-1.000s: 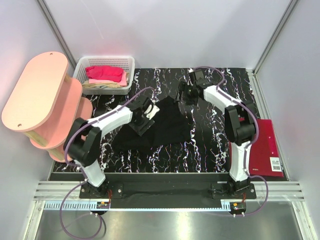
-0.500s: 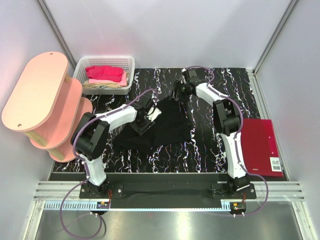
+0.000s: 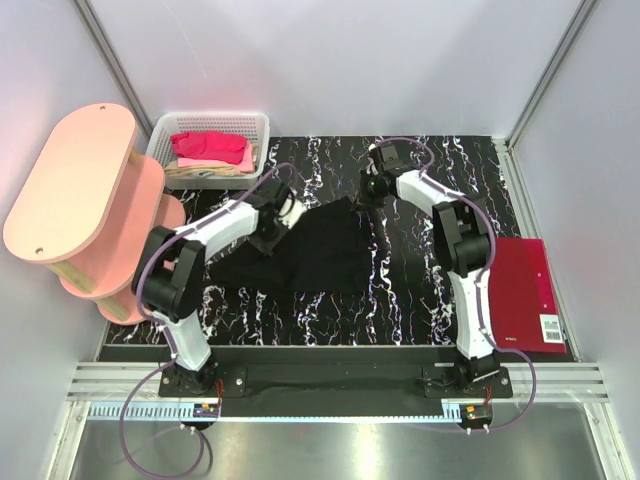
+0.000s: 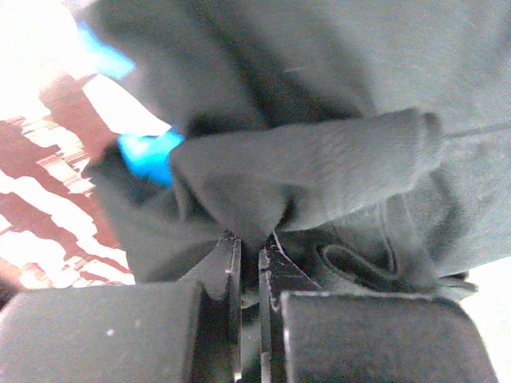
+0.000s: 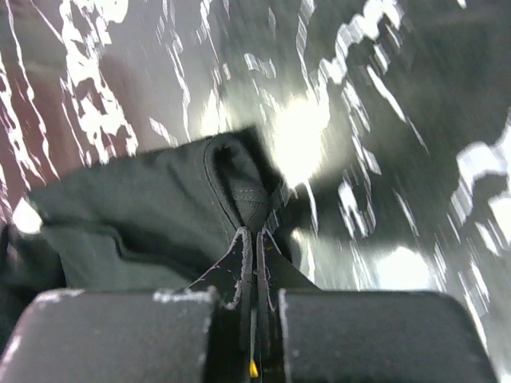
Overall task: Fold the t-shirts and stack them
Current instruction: Flatten the tshirt out
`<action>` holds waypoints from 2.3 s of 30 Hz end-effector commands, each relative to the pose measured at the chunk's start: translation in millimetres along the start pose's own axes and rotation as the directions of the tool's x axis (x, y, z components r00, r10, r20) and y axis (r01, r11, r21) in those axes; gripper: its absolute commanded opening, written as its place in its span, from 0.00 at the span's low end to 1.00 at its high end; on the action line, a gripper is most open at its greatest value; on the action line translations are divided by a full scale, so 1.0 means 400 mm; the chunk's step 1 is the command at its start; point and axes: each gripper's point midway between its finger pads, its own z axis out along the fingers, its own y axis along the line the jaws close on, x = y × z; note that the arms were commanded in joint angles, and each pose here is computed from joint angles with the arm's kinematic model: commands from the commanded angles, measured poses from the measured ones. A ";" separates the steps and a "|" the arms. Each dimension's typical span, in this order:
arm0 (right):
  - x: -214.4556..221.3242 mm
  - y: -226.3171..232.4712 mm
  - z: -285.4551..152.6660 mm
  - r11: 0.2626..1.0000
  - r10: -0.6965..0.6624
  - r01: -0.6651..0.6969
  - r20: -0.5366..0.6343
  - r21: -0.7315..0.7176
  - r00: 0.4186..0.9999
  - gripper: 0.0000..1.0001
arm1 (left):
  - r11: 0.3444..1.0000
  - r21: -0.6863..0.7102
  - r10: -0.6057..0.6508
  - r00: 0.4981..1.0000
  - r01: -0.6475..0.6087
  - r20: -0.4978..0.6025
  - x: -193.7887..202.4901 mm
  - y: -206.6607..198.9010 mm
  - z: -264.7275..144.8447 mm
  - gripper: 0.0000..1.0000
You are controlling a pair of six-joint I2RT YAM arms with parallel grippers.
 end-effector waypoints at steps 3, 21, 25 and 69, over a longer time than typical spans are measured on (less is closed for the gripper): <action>-0.143 0.139 -0.384 0.992 -0.122 0.123 0.305 0.018 0.944 0.00 | 0.976 -0.199 -0.025 0.946 0.094 0.323 -0.140 0.156 -0.326 0.00; 0.013 0.188 -0.968 0.990 -0.121 0.142 0.620 0.016 0.776 0.00 | 0.985 -0.146 0.001 0.833 0.095 0.554 -0.004 0.076 -0.674 0.02; 0.056 0.145 -0.986 0.995 -0.104 0.084 0.600 0.062 0.793 0.00 | 0.999 -0.046 0.005 0.827 0.025 0.563 0.006 0.017 -0.671 0.15; 0.063 -0.101 -0.621 0.917 -0.056 -0.091 0.353 0.389 0.934 0.00 | 0.950 -0.168 0.297 0.924 -0.262 0.239 -0.251 -0.340 -0.088 0.83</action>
